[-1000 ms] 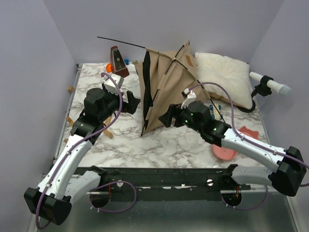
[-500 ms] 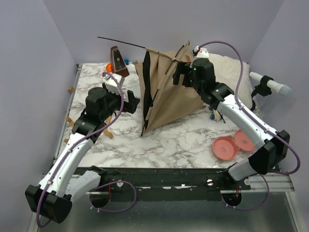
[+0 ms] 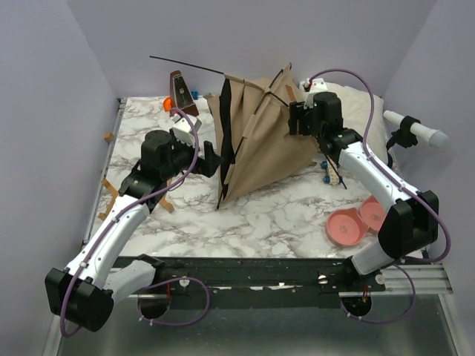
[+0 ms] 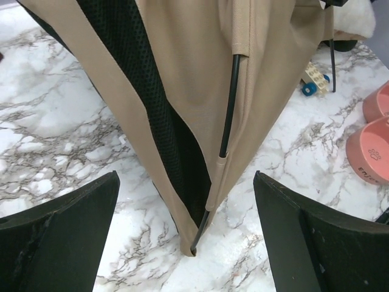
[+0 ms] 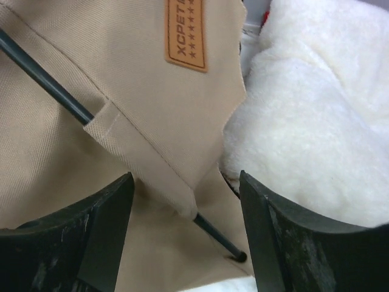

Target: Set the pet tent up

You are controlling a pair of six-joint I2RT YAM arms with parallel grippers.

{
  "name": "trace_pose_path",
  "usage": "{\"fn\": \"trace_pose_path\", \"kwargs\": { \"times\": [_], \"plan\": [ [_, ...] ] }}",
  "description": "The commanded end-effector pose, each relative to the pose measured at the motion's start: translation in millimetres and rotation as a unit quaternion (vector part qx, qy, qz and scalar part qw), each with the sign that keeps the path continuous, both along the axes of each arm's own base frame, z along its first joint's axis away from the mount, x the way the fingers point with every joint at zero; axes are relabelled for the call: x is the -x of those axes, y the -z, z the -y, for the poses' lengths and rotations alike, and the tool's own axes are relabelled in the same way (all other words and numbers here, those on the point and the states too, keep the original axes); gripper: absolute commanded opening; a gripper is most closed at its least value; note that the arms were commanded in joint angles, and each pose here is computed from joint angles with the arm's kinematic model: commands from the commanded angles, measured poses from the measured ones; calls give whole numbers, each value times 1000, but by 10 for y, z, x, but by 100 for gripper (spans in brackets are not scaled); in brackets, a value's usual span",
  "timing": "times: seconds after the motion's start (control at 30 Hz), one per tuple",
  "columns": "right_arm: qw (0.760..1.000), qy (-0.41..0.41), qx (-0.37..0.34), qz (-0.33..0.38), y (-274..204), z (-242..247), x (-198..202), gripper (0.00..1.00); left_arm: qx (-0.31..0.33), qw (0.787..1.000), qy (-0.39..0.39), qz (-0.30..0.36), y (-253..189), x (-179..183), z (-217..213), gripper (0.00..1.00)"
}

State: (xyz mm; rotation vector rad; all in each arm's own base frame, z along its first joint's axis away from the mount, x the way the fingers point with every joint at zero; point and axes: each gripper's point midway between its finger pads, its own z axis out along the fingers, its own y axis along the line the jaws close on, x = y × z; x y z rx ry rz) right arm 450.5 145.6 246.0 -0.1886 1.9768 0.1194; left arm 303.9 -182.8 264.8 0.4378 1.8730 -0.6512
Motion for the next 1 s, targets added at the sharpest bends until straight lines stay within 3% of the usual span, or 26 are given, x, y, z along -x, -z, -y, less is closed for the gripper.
{"fn": "trace_pose_path", "kwargs": {
  "times": [0.0,0.17,0.33,0.53,0.67,0.97],
  "plan": [
    [997,-49,51,39,-15,-96,-192,66,-21,998,-38,36,-118,-30,-175,99],
    [986,-140,62,58,-256,-344,-169,30,-41,995,-67,64,-220,-35,-327,99],
    [971,-220,53,76,-677,-564,-18,10,-31,993,-67,95,-401,56,-370,99],
    [952,-277,49,124,-1170,-679,192,1,18,991,-36,124,-828,189,-254,99],
    [944,-295,36,144,-1371,-713,337,1,37,989,3,144,-1131,265,-136,99],
    [932,-328,25,149,-1488,-782,500,1,32,995,38,84,-952,162,75,99]
  ]
}}
